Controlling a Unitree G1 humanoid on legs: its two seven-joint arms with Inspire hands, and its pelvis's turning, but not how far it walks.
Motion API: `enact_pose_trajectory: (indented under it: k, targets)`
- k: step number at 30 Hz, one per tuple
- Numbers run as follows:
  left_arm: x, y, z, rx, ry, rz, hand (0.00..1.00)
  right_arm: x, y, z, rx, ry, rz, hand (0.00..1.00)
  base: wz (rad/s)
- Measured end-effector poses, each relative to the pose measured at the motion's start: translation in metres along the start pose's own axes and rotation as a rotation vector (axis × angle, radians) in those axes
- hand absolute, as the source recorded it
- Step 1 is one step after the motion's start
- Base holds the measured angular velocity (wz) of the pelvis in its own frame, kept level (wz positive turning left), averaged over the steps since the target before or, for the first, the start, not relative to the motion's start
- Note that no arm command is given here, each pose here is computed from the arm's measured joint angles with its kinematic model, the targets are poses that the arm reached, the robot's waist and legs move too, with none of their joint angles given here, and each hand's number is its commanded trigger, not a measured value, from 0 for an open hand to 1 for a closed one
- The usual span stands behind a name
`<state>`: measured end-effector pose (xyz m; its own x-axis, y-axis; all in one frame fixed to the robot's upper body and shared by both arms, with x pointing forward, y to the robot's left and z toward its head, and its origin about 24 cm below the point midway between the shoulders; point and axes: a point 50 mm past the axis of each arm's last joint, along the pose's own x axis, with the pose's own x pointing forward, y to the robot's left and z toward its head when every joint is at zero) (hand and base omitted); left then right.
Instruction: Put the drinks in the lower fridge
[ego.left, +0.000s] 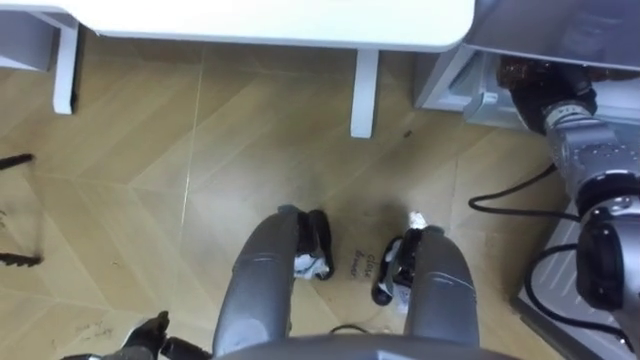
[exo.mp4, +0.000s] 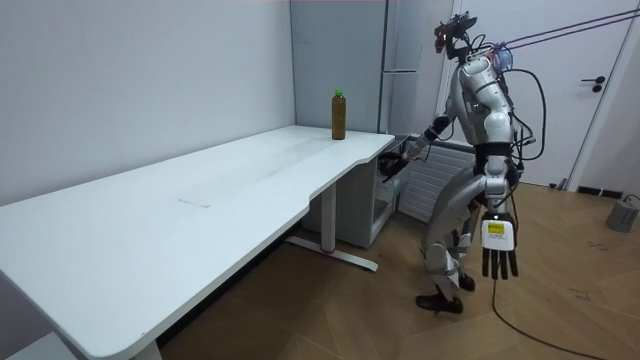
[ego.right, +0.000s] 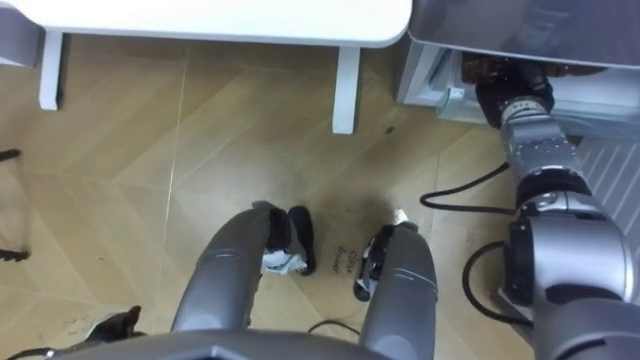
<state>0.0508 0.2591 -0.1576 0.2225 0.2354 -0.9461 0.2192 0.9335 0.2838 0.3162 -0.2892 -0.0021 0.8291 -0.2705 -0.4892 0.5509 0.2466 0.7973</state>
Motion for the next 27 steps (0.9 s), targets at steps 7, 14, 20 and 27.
enact_pose_trajectory:
  k: [7, 14, 20, 27]
  targets:
    - [0.001, 0.003, 0.011, 0.001, -0.022, 0.007, 0.0, 0.0, -0.004, -0.002, 0.025, 0.017, -0.058, 0.0, -0.08]
    - [0.002, 0.003, 0.015, -0.001, -0.03, 0.005, 0.0, 0.0, -0.002, -0.002, 0.063, 0.02, -0.073, 0.0, -0.08]
    - [0.002, 0.004, 0.021, 0.0, -0.044, 0.001, 0.0, 0.0, -0.003, -0.002, 0.091, 0.021, -0.089, 0.0, -0.01]
    - [0.003, 0.002, 0.023, -0.003, -0.049, -0.004, 0.0, 0.0, -0.003, -0.001, 0.128, 0.019, -0.09, 0.0, -0.05]
